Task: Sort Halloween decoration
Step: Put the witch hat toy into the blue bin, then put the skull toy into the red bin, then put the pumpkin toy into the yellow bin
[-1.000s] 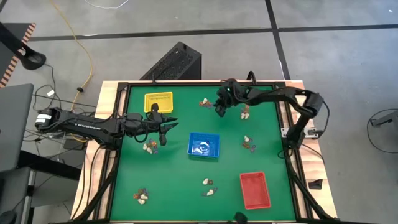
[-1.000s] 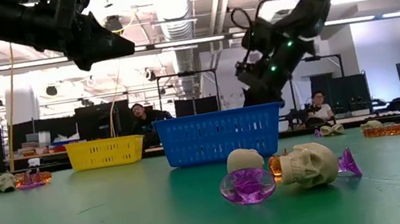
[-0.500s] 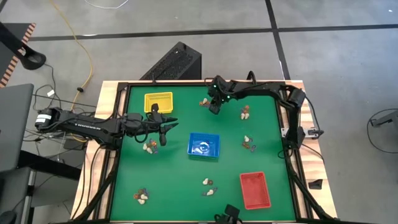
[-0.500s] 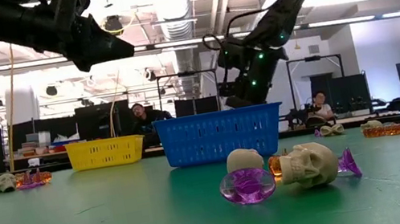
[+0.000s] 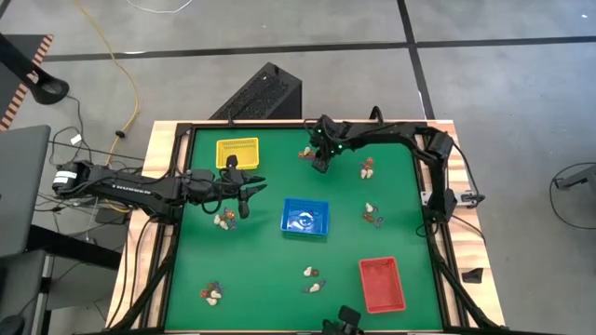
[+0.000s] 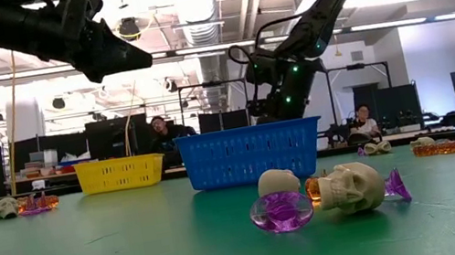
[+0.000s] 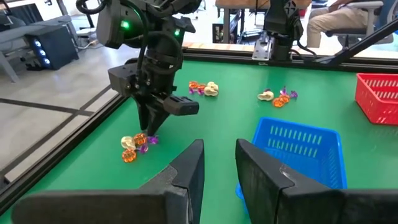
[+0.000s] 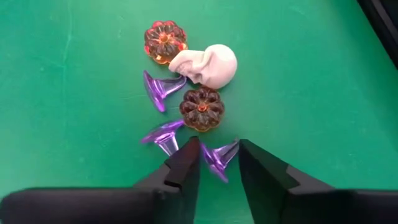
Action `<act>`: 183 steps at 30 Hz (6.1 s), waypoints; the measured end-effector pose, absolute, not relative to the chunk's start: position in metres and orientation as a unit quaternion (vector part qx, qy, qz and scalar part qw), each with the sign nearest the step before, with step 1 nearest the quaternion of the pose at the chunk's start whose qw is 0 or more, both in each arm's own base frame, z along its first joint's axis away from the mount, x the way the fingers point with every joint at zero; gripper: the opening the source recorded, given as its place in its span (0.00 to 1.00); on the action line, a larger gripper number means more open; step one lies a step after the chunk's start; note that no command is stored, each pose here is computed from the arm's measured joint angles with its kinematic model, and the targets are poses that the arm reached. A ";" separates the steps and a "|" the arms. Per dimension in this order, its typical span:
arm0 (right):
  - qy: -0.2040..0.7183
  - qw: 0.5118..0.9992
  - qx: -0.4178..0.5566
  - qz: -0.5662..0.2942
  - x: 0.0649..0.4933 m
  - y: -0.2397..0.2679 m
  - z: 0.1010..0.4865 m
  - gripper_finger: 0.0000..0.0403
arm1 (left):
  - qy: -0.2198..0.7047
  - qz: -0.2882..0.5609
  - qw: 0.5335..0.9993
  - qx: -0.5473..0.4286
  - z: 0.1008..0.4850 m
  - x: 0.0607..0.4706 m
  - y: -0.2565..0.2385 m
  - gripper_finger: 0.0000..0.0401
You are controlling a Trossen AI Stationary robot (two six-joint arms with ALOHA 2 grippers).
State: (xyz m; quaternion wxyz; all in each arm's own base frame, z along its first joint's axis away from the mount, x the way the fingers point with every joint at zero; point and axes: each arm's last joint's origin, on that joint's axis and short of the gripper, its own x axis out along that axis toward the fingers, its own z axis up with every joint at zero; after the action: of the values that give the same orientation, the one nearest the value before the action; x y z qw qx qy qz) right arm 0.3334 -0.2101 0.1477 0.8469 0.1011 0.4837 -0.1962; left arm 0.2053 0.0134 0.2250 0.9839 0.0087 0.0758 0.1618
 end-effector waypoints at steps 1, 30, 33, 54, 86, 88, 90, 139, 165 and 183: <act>0.485 0.846 0.102 -0.196 0.333 -0.210 0.148 0.28 | 0.076 0.162 0.984 0.009 0.225 0.205 0.013 0.21; 0.456 0.888 0.049 0.032 0.356 -0.032 0.222 0.09 | 0.075 0.162 0.984 0.007 0.225 0.205 0.013 0.21; 0.457 0.886 0.029 0.069 0.359 -0.002 0.220 0.12 | 0.075 0.162 0.984 0.005 0.225 0.205 0.013 0.21; 0.448 0.894 -0.003 -0.013 0.360 0.030 0.222 0.21 | 0.072 0.163 0.984 -0.013 0.225 0.205 0.013 0.21; 0.398 0.907 -0.042 0.131 0.356 0.187 0.188 0.43 | 0.105 0.026 0.988 -0.109 0.218 0.202 -0.037 0.21; 0.393 0.910 -0.056 0.119 0.361 0.188 0.192 0.45 | 0.098 0.023 0.990 -0.102 0.220 0.202 -0.038 0.21; 0.398 0.908 -0.069 0.115 0.360 0.189 0.192 0.48 | 0.095 0.025 0.990 -0.098 0.221 0.202 -0.038 0.21; 0.540 0.833 -0.068 0.097 0.348 0.178 0.228 0.32 | 0.106 0.041 0.989 -0.091 0.218 0.201 -0.037 0.21; 0.714 0.658 0.089 -0.222 0.215 0.224 0.203 0.42 | 0.104 0.054 0.989 -0.092 0.218 0.201 -0.036 0.21; 0.663 0.722 0.089 -0.179 0.239 0.122 0.243 0.55 | 0.106 0.054 0.989 -0.086 0.218 0.201 -0.036 0.21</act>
State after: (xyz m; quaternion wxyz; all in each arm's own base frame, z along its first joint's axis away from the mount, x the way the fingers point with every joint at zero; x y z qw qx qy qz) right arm 0.2395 0.1224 0.2432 0.7215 0.0888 0.6628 -0.1795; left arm 0.2012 -0.0361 0.2177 0.9893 -0.0856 0.1056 0.0539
